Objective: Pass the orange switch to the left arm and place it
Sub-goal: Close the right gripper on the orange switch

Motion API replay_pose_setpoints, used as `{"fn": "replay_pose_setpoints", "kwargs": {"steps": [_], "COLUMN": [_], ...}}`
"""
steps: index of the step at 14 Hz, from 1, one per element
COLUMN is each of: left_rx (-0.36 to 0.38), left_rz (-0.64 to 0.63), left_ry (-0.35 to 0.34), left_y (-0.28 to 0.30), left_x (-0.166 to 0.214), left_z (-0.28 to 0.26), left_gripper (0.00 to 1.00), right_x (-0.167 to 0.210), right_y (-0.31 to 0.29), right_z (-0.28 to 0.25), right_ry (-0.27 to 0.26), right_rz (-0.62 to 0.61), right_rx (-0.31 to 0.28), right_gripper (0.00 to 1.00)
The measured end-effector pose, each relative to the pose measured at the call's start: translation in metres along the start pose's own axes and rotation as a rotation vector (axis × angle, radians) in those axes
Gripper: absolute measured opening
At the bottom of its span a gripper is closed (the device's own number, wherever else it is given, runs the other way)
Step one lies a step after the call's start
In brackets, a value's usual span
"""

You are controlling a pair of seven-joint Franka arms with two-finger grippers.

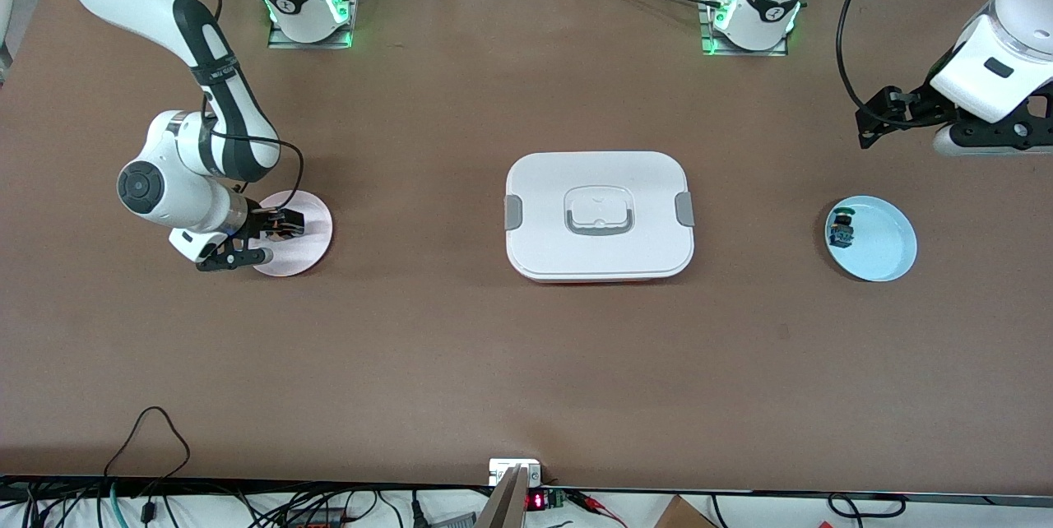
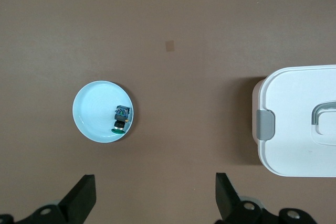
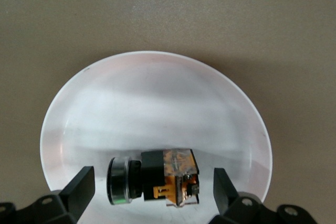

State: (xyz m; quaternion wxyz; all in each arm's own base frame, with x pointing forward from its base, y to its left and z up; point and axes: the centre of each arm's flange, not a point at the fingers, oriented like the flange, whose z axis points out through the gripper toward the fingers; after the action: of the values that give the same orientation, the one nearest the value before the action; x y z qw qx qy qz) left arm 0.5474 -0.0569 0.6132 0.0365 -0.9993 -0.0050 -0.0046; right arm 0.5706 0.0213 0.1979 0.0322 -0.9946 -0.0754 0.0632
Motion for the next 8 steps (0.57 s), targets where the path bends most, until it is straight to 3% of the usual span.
{"fn": "replay_pose_setpoints", "kwargs": {"steps": [8], "left_rx": [0.0], "left_rz": [0.0], "left_ry": [0.0], "left_y": [0.0], "left_x": [0.0], "left_z": [0.0], "left_gripper": [1.0], "right_x": [-0.001], "right_y": [-0.002], "right_z": [0.015], "right_ry": [-0.009], "right_rz": [-0.004], "right_rx": [-0.002], "right_gripper": [1.0]}}
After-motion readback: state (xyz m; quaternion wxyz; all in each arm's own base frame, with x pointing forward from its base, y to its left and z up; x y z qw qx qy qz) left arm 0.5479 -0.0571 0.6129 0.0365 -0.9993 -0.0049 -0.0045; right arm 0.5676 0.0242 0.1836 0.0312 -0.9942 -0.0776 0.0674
